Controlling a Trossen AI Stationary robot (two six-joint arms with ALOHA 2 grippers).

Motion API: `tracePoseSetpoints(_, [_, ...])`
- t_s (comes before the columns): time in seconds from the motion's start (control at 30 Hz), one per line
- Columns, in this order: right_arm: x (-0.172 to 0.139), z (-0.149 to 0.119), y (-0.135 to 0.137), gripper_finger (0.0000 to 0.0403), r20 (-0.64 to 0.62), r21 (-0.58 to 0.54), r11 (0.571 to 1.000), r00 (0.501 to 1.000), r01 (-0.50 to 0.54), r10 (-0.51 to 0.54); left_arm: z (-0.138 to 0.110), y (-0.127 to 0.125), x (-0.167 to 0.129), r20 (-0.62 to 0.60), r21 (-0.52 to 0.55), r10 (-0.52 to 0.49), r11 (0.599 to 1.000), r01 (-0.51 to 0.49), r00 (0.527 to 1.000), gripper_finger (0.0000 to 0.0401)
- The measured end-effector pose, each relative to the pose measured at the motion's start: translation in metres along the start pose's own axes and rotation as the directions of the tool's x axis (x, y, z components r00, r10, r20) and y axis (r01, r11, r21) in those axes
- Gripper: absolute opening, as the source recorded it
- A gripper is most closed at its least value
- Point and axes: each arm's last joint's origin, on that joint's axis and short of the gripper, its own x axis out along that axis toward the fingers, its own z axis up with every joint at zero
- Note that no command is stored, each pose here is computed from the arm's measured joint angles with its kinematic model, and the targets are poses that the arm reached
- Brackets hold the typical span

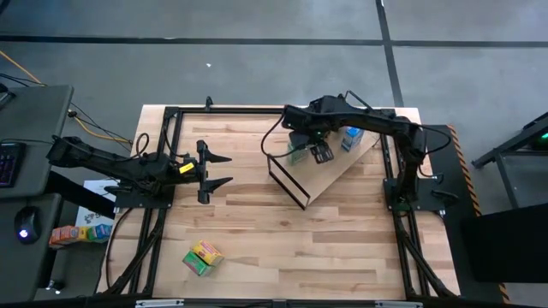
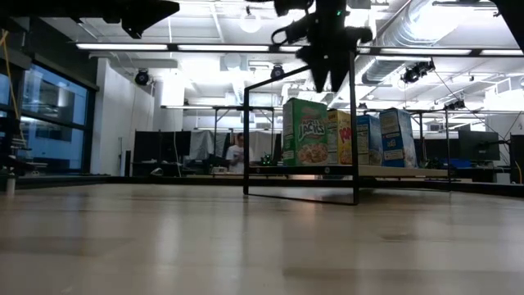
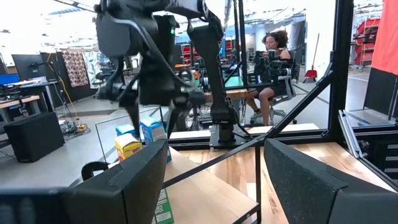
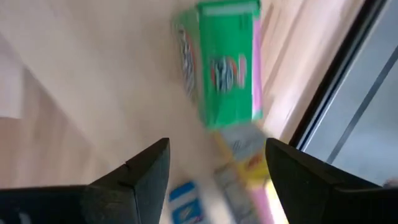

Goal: Stack cereal on shelf
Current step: Put the yellow cereal box on the shelf aligned with the yellow cereal box

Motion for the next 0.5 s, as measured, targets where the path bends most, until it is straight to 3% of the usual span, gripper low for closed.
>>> tracePoseSetpoints(0.27, [-0.039, -0.040, 0.030, 0.0233, 0.046, 0.221, 0.975, 0.999, 0.016, -0.027, -0.001, 0.000, 0.000, -0.012, -0.007, -0.002, 1.000, 0.001, 1.000, 0.0259])
tracePoseSetpoints(0.37, [-0.047, -0.060, 0.054, 0.0223, 0.140, 0.268, 0.962, 0.985, 0.056, -0.097, -0.002, 0.000, 0.000, -0.015, -0.006, -0.002, 1.000, 0.002, 1.000, 0.0259])
tracePoseSetpoints(0.5, [-0.046, -0.081, 0.086, 0.0206, 0.325, 0.317, 0.944, 0.925, 0.091, -0.199, -0.002, 0.000, 0.000, -0.017, 0.025, -0.002, 1.000, 0.002, 1.000, 0.0259])
